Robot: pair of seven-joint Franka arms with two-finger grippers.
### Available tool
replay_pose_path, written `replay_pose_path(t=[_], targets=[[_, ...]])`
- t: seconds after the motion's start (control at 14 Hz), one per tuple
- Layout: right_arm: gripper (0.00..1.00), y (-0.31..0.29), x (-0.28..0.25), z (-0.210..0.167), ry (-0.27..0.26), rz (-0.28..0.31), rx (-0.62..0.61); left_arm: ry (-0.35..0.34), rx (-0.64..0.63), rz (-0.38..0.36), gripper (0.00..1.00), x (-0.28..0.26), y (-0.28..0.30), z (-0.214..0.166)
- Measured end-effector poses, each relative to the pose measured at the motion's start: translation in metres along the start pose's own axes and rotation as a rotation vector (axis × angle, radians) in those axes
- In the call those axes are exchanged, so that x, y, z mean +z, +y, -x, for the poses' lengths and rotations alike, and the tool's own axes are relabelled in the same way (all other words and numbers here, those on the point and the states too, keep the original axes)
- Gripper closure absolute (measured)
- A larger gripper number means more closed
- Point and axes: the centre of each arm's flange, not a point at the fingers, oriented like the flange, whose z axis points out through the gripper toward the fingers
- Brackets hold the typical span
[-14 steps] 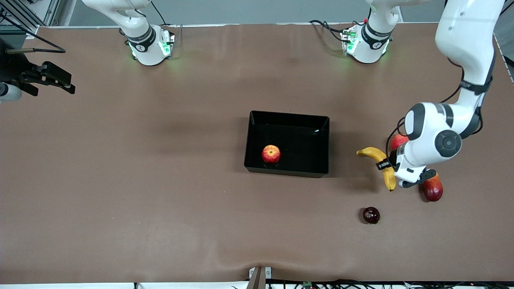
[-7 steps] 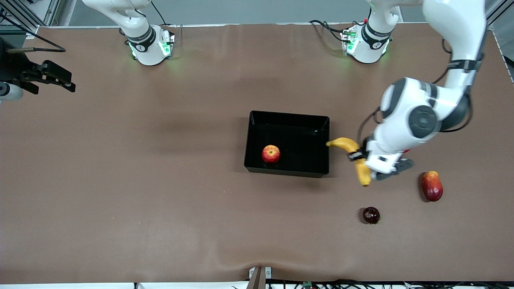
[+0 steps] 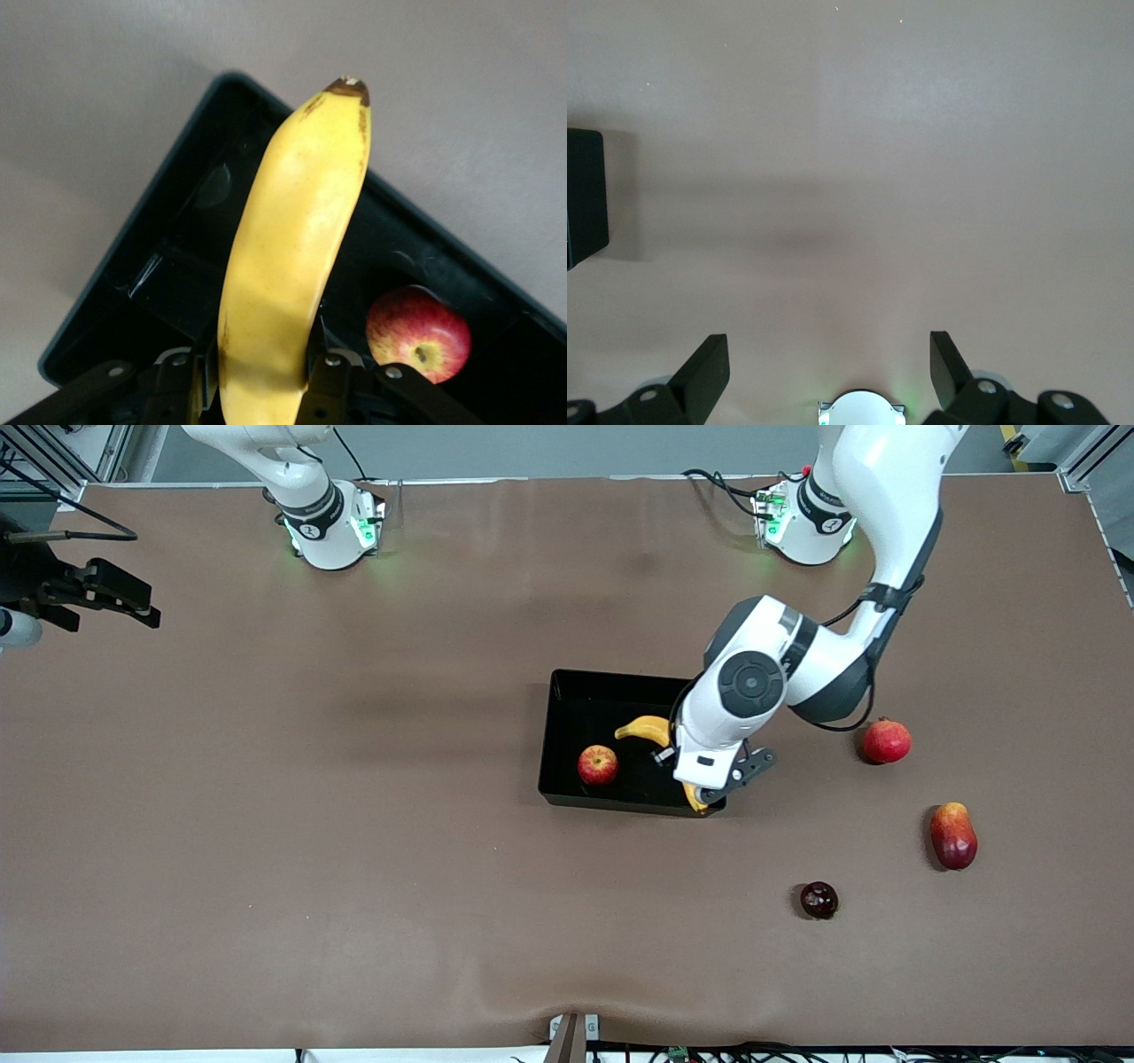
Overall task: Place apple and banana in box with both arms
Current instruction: 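Carry the banana over the box with the left gripper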
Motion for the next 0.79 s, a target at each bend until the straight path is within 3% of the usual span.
replay_pose_path(t=[0.64,0.79], targets=[[0.0,0.0,0.0,0.0,0.001,0.0,-0.001,-0.057,-0.057,-0.093,0.59,0.06,0.0,0.014],[0.0,0.0,0.0,0.0,0.001,0.0,-0.001,-0.041,-0.041,-0.121,0.59,0.073,-0.002,0.01]])
